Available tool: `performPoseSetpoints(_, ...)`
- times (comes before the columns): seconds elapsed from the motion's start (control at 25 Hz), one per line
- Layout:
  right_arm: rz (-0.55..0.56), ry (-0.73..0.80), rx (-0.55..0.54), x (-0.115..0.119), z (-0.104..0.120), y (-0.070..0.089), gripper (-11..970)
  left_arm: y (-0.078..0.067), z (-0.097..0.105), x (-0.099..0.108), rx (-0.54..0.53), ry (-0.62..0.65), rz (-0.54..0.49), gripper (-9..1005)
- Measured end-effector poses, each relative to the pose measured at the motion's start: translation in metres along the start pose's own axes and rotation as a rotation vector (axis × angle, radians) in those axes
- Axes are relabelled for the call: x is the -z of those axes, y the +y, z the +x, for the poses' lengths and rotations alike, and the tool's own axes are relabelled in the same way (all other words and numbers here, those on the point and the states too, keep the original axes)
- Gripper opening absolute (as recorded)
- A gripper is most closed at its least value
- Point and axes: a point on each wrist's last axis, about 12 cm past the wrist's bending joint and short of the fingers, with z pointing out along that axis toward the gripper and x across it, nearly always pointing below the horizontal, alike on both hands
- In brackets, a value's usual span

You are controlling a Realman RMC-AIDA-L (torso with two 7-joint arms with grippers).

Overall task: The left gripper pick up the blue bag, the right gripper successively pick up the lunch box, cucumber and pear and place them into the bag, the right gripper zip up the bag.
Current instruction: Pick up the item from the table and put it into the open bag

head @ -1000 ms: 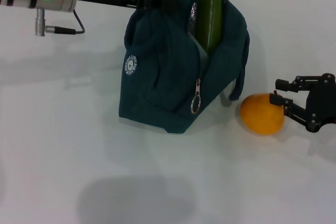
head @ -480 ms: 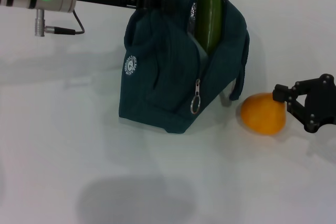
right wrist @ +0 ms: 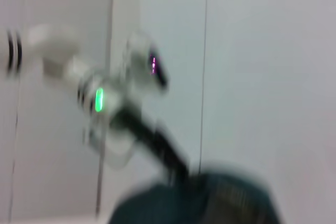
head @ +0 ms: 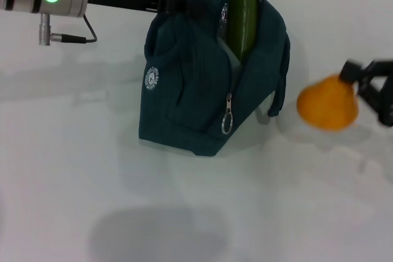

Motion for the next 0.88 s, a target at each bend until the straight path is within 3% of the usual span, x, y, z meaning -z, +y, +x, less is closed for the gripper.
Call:
performPoseSetpoints(0.16,0.026,-0.164,0.056,0.005,-0.027,-0.010,25,-0.001,-0.001,-0.001,-0.001,-0.003,0.007,51)
performPoseSetpoints(0.4,0.065,-0.279,0.145,-0.018,-0.054,-0.031,25,-0.006,-0.002,-0.004,-0.001,-0.020,0.038,51)
performPoseSetpoints(0.64,0.059,-0.206,0.178,-0.064,-0.058,-0.046,25,-0.012,-0.003,-0.013,-0.006,-0.015,0.066,51)
performPoseSetpoints(0.88,0.006,-0.102,0.189,-0.103,-0.047,-0.043,25,-0.014,-0.002,-0.016,-0.003,-0.014,0.075,51)
